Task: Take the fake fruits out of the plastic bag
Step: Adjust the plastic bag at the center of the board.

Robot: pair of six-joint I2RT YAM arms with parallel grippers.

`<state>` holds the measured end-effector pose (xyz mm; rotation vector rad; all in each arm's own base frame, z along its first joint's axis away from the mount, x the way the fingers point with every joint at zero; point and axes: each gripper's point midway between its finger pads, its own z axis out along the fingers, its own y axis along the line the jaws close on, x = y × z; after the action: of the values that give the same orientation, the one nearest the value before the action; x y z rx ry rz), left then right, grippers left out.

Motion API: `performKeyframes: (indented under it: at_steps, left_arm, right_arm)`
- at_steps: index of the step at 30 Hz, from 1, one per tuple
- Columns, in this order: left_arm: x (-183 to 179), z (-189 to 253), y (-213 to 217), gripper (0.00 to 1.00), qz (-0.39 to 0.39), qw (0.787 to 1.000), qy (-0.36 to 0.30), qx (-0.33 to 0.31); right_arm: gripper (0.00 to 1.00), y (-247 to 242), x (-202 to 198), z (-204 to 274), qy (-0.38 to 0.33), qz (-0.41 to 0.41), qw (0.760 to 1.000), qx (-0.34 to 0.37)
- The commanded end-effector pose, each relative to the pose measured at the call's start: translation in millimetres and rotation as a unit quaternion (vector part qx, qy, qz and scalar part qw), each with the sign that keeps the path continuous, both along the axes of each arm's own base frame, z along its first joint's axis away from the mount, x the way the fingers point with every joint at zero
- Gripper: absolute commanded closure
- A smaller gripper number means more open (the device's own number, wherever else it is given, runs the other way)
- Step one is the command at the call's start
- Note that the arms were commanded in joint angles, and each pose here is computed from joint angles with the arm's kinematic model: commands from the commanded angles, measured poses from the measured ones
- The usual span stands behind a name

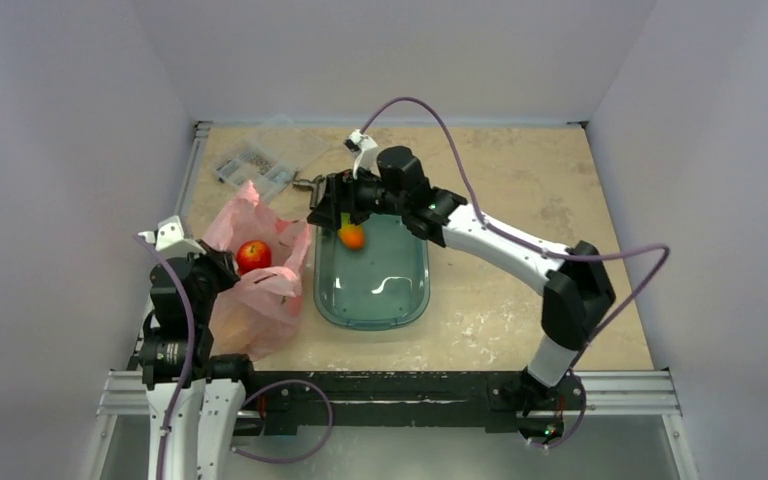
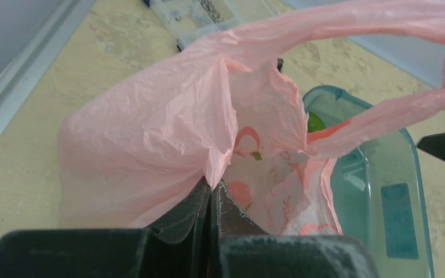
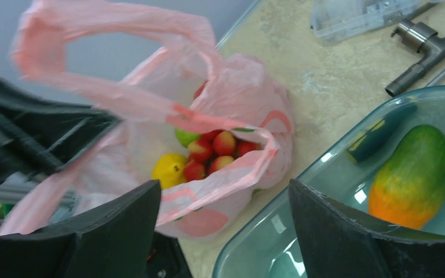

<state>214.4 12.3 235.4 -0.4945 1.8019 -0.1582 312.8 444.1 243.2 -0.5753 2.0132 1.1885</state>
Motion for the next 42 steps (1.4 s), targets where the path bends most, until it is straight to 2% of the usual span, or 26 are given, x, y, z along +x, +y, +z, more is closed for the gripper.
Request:
performKeyframes:
  at_steps: [1,3,7,9,11,13,17,19,22,25,28,29,32,33,36,38,42]
  left_arm:
    - [-1,-8,-23,1.0,-0.058,0.997,0.032,-0.028]
    - [-2,-13,-24,1.0,-0.06,0.997,0.041,-0.035]
    - [-1,-18,-28,1.0,-0.067,0.995,0.051,-0.047]
    - [-1,-20,-30,1.0,-0.066,0.995,0.056,-0.054]
    - [-2,-19,-30,1.0,-0.064,0.994,0.059,-0.06]
    - [-3,-16,-30,0.9,-0.06,0.994,0.062,-0.067]
    - [-6,-20,-21,0.57,-0.02,0.991,0.108,-0.078]
    - [-6,-25,-15,0.44,0.002,0.987,0.139,-0.078]
    - [4,-32,-16,0.39,-0.005,0.982,0.169,-0.081]
    - [15,-41,-23,0.46,-0.028,0.978,0.19,-0.085]
    - [22,-50,-27,0.58,-0.045,0.974,0.203,-0.084]
    - [23,-52,-27,0.65,-0.05,0.974,0.205,-0.081]
    - [28,-48,-31,0.95,-0.074,0.975,0.197,-0.07]
    - [30,-41,-39,1.0,-0.102,0.976,0.178,-0.069]
    - [34,-10,-59,1.0,-0.171,0.979,0.089,-0.065]
    - [33,10,-67,1.0,-0.2,0.978,0.016,-0.05]
    - [20,19,-74,1.0,-0.227,0.972,-0.052,-0.022]
  right_arm:
    - [0.17,-5,-49,49,-0.056,0.027,0.997,0.056]
    - [0.12,6,-74,64,-0.068,0.054,0.992,0.09]
    - [0.11,42,-114,62,-0.065,0.111,0.984,0.125]
    - [0.18,57,-125,48,-0.066,0.119,0.983,0.126]
    - [0.32,66,-132,23,-0.067,0.116,0.984,0.117]
    - [0.42,68,-139,4,-0.076,0.112,0.984,0.112]
    - [0.52,71,-157,-45,-0.122,0.099,0.985,0.076]
    - [0.6,75,-154,-69,-0.126,0.084,0.987,0.054]
    - [0.64,77,-152,-94,-0.155,0.06,0.986,0.025]
    - [0.66,75,-145,-110,-0.196,0.016,0.98,-0.019]
    - [0.66,74,-143,-111,-0.235,-0.011,0.971,-0.048]
    - [0.66,74,-144,-111,-0.249,-0.017,0.967,-0.056]
    - [0.65,75,-148,-118,-0.28,-0.04,0.955,-0.086]
    - [0.65,76,-150,-121,-0.288,-0.048,0.952,-0.096]
    - [0.65,76,-154,-140,-0.312,-0.085,0.938,-0.123]
    - [0.7,81,-151,-156,-0.327,-0.103,0.931,-0.127]
    - [0.74,84,-147,-186,-0.338,-0.121,0.922,-0.148]
